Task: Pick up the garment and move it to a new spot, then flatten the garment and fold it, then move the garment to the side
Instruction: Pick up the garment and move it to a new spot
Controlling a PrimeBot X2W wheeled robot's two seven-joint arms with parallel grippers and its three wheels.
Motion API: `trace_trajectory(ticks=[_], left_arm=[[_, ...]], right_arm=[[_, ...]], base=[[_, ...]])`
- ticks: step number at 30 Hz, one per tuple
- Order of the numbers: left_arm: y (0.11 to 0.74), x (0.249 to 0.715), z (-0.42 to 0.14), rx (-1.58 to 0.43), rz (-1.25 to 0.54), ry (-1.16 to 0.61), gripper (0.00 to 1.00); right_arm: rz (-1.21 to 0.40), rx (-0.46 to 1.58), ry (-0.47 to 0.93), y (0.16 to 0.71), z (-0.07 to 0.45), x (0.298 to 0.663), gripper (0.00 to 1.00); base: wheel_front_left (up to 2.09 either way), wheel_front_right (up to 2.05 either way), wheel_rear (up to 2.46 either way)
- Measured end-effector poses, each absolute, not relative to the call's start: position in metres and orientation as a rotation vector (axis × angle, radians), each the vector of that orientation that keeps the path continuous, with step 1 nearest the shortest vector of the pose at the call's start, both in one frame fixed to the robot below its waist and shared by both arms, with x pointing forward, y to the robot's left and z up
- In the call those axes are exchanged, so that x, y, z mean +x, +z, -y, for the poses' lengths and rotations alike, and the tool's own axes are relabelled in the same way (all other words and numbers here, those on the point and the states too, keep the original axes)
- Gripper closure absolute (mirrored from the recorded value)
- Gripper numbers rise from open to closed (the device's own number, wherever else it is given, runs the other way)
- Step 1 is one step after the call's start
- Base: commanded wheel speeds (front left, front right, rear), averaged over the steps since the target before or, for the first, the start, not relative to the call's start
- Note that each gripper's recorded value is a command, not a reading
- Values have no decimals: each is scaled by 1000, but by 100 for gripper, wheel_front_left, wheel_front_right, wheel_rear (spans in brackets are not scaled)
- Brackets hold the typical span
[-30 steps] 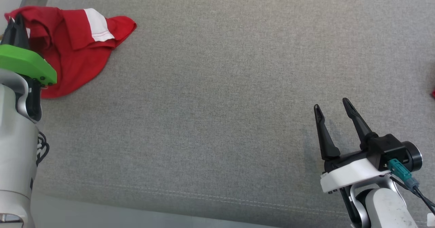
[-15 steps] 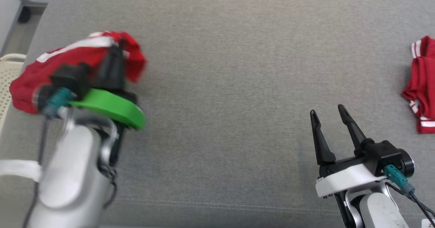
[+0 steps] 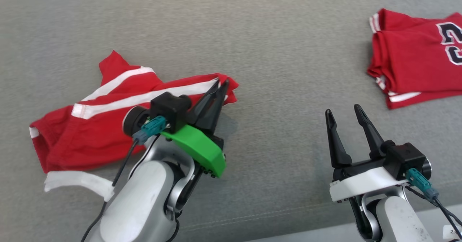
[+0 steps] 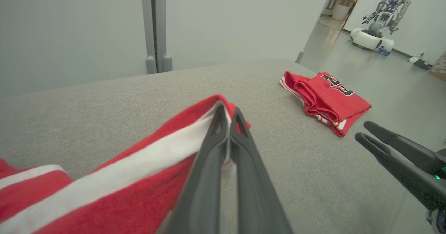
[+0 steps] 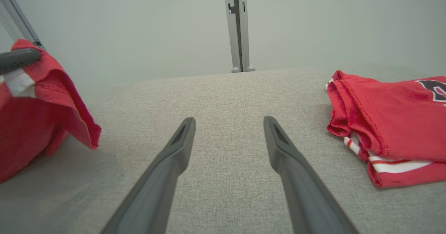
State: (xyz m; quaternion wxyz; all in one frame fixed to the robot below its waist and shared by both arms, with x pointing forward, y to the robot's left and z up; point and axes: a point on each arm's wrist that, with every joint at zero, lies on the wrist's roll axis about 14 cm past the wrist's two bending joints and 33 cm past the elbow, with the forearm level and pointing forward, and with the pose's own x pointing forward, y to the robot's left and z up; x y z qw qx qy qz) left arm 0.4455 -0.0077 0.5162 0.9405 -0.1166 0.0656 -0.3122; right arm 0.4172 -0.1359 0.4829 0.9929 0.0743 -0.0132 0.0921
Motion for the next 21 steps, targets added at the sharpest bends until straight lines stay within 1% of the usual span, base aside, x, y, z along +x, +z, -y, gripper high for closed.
trace_trajectory(ticks=[5,12,19,20,21], left_arm=[[512,446,58,-229,-149,-783,100],[513,452,117,-227,-137,-927,100],[489,438,160,-271,-226,-1035,100],[483,435,164,-274,-245,-1047,63],[479,433,167,-274,-255,-1054,0]], right_arm=[[17,153,109,480,161,409,0],[14,153,-20,481,203,391,0],[-4,132,-121,479,233,371,0],[-8,130,-131,478,236,369,0],[-13,129,-139,477,238,367,0]], base=[[0,0,0],[0,0,0],[0,0,0],[0,0,0],[0,0,0]])
